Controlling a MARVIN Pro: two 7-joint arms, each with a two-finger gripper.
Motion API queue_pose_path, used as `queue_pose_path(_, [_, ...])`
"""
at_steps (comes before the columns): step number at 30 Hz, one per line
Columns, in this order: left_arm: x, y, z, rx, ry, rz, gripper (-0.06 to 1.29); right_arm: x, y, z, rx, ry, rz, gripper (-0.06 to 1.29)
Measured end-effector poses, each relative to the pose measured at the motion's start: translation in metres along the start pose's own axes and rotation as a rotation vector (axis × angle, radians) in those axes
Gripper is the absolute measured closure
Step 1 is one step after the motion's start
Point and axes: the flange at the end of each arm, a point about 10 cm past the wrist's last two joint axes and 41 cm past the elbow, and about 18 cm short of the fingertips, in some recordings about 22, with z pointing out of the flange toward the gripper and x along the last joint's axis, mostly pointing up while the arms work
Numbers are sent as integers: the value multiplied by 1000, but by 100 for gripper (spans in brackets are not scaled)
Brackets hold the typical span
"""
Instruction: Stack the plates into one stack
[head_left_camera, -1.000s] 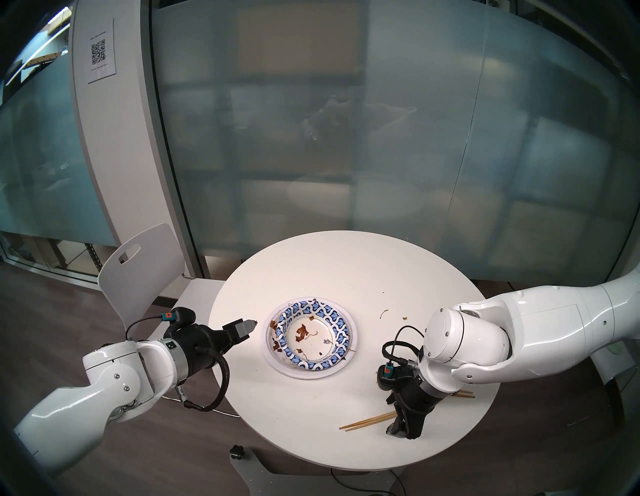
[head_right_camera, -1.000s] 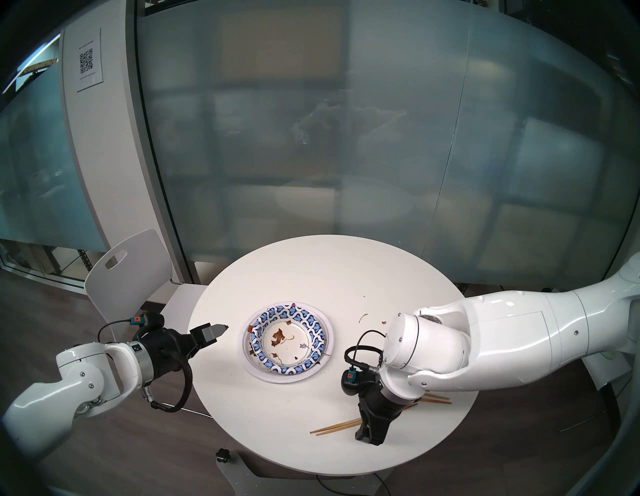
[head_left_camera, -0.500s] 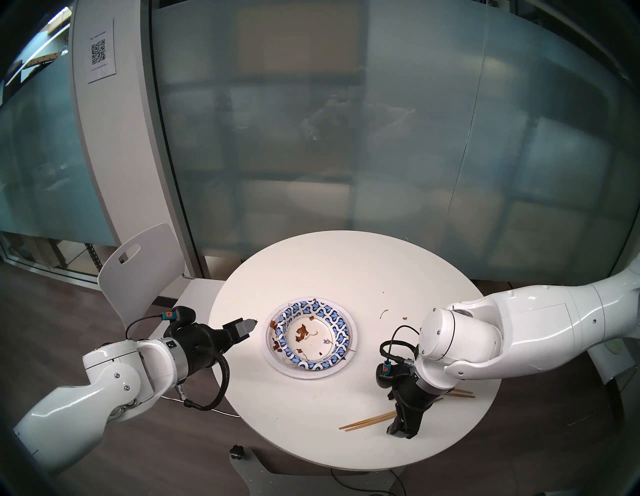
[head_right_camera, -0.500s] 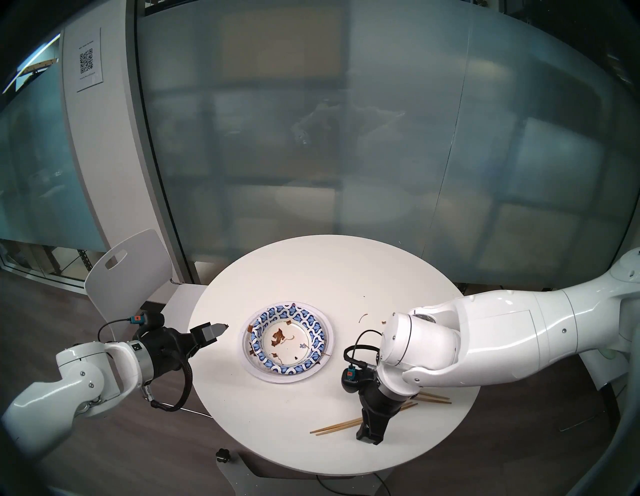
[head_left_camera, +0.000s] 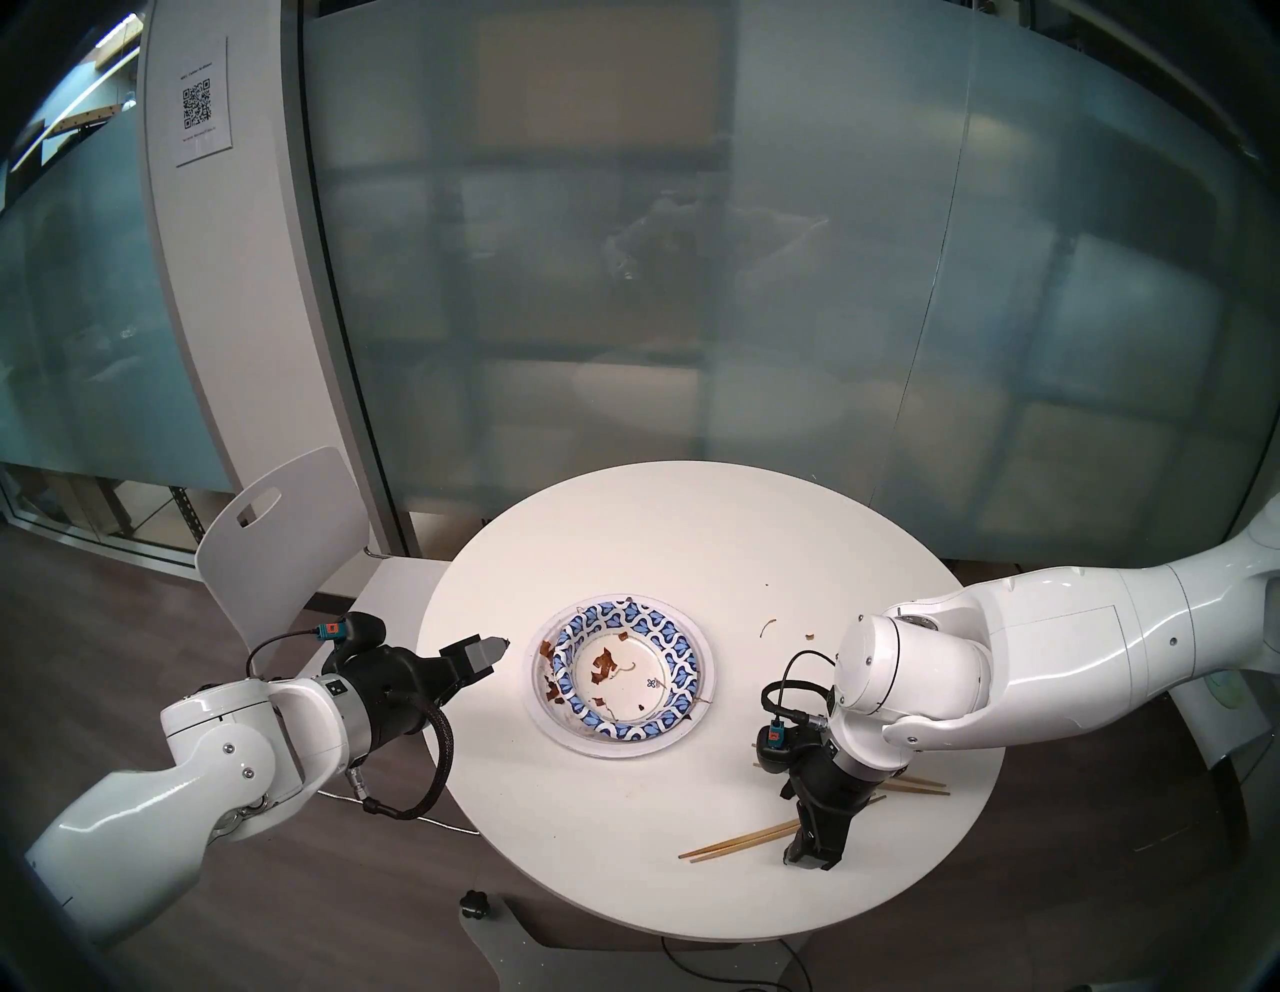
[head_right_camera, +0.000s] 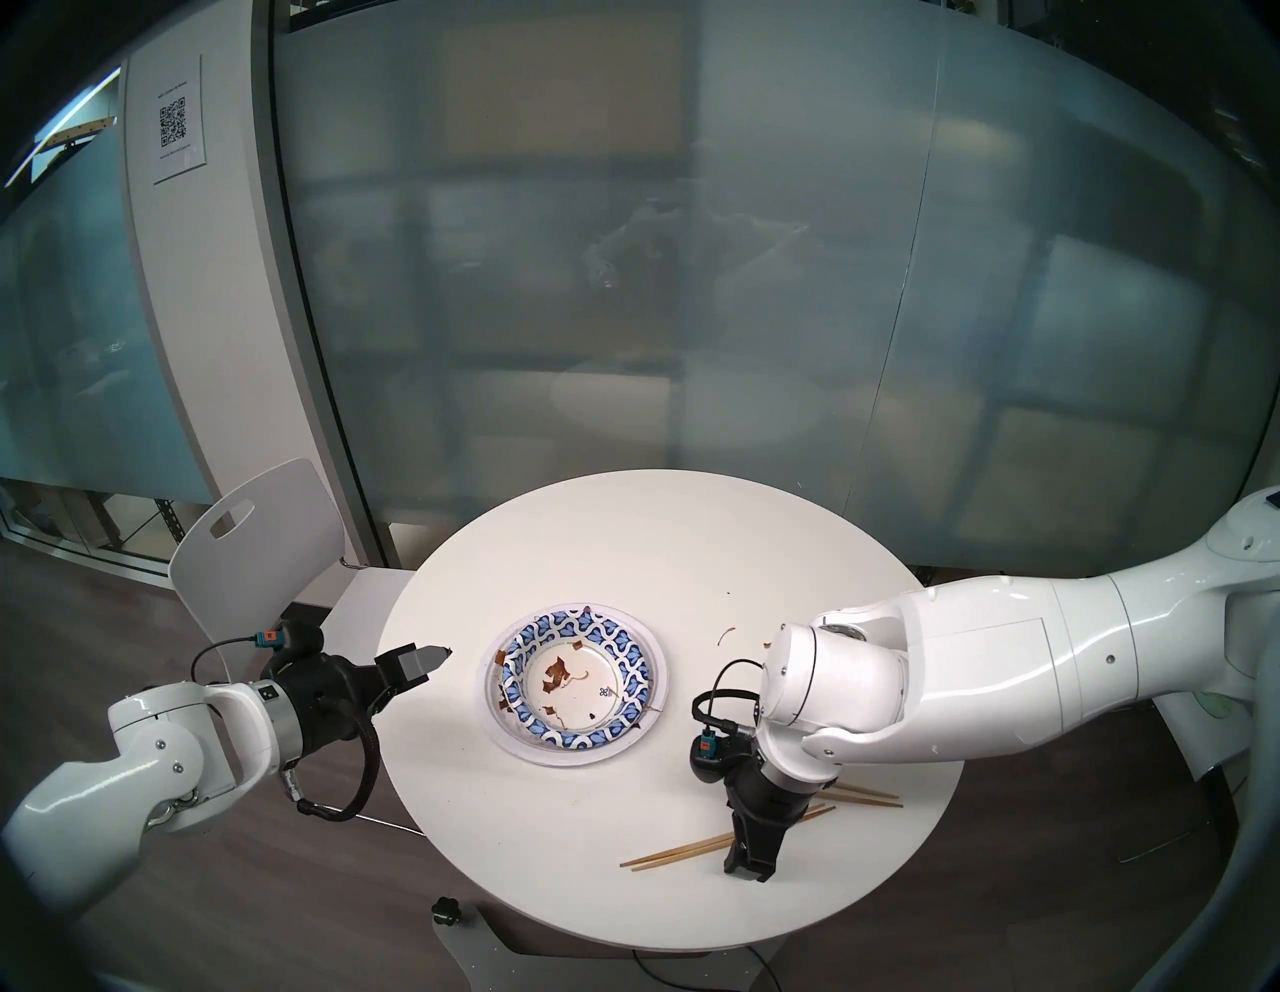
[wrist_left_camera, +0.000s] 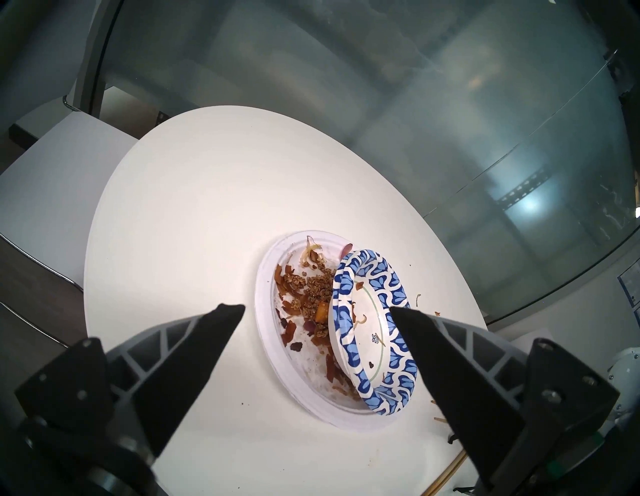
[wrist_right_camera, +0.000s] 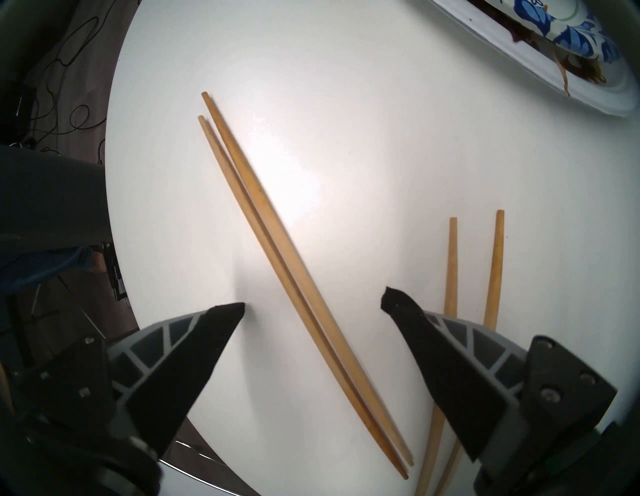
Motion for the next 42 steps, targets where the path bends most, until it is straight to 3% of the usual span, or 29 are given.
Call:
queue_pose_path(16, [2,0,5,-1,0,-5,4,-2,12,5,11,1,18,4])
queue_pose_path(25, [2,1,8,-4,-4,-7,4,-3,12,5,25,-1,35,14])
queue_pose_path(31, [3,2,10,-2,-2,-6,4,-4,12,5,25,3,51,32])
queue_pose_path(35, [4,2,10,-1,0,-5,4,-5,11,5,27,5,63,51])
queue_pose_path(42, [5,2,10,-2,2,-5,4,-6,9,5,26,4,87,64])
